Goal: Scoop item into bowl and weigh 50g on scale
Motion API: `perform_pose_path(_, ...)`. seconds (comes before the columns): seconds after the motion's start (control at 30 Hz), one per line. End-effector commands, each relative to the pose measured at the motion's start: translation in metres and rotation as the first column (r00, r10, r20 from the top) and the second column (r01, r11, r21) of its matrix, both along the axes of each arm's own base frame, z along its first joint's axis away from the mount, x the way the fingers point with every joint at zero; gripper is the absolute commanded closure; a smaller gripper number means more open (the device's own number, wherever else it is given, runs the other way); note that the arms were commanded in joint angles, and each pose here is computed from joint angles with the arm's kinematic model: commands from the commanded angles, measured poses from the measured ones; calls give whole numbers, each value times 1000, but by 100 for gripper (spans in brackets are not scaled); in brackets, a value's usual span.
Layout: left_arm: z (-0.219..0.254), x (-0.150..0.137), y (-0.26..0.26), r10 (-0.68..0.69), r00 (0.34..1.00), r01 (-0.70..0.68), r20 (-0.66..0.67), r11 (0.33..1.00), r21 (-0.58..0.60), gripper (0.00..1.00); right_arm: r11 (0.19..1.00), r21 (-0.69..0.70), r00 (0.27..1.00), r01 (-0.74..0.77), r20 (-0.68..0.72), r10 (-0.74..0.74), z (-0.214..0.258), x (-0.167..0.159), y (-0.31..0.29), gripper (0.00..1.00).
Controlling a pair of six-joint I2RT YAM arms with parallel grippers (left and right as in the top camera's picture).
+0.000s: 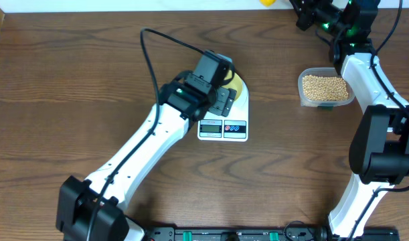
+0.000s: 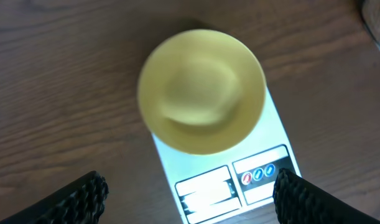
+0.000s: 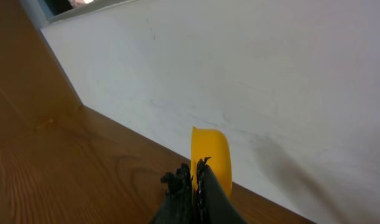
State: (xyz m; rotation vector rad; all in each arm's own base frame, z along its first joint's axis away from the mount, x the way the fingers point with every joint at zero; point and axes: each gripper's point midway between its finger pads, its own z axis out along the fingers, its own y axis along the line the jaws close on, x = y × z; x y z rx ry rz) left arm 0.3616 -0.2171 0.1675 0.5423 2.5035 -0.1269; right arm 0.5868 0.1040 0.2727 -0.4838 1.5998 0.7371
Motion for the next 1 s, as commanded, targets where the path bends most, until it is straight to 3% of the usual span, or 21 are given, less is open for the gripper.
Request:
perform_pose_path(0.0,-20,-6,-1,-22,999,24,-39,998,58,13,1000,-18,999,13,41,-12,11,2,1,99)
perform_pose_path(0.97,-85,-30,-2,19,972,19,-234,987,161,13,999,-47,998,12,70,-8,11,2,1,99)
